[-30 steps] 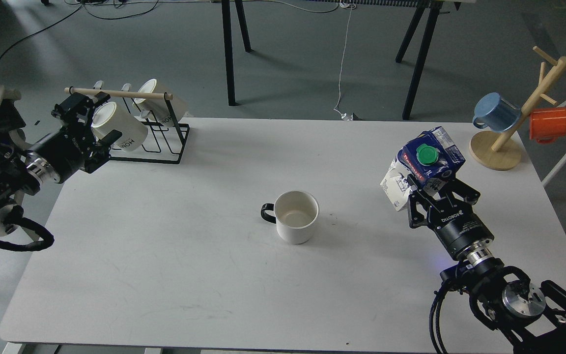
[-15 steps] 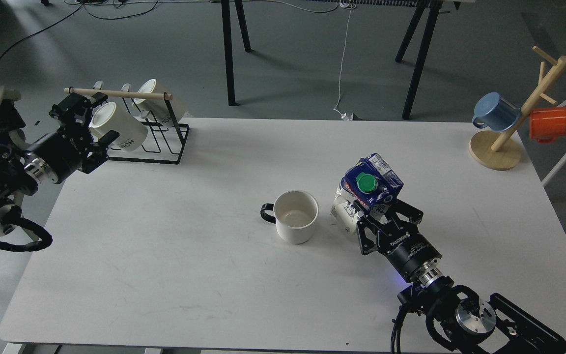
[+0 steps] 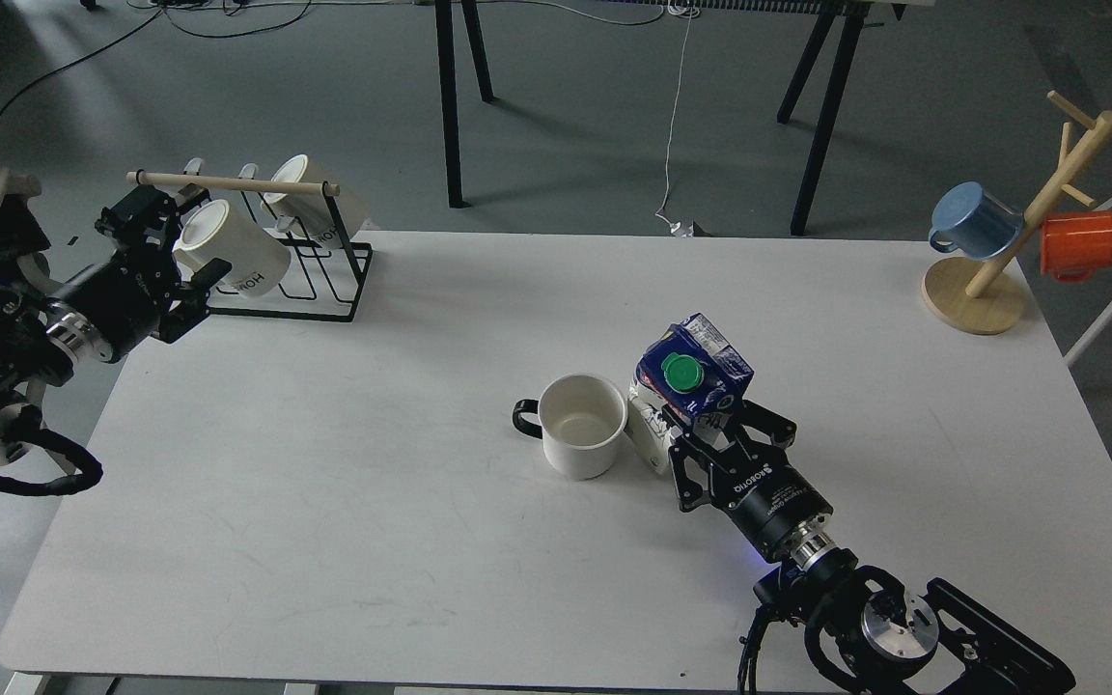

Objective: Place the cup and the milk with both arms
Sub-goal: 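Carry the milk carton with the right gripper beside the white mug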

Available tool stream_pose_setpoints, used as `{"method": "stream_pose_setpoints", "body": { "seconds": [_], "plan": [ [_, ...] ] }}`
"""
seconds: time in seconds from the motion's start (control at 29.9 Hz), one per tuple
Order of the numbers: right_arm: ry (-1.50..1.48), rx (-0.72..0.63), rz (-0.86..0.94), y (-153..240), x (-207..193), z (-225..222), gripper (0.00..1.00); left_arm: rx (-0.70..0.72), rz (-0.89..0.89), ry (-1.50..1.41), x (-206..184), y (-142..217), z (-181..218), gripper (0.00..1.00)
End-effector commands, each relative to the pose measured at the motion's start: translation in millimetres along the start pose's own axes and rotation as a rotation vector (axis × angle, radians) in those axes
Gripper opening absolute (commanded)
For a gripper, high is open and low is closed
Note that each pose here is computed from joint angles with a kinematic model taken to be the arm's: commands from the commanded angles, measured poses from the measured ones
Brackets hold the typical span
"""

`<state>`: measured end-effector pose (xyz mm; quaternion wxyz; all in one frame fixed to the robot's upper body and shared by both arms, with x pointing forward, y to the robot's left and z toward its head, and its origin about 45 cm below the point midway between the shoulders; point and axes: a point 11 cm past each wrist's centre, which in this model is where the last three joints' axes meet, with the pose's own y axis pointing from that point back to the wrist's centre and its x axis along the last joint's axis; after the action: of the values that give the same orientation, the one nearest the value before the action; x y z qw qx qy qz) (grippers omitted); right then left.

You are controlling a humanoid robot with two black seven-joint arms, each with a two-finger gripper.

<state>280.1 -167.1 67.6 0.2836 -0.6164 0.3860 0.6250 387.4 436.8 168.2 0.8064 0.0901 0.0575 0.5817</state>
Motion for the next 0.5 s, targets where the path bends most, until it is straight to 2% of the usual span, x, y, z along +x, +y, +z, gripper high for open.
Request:
{"method": "stream_pose_setpoints", "body": {
  "seconds": [0.0,0.47],
  "plan": [
    [-0.002,-0.002,-0.002,-1.1,-0.5,2.0,0.37,0.000,0.001,0.001,0.2,0.3,-0.3,0.99],
    [-0.001,0.006,0.035,6.3,12.1,0.0,0.44,0.002,0.003,0.000,0.9,0.8,-0.9,0.99]
  ]
}}
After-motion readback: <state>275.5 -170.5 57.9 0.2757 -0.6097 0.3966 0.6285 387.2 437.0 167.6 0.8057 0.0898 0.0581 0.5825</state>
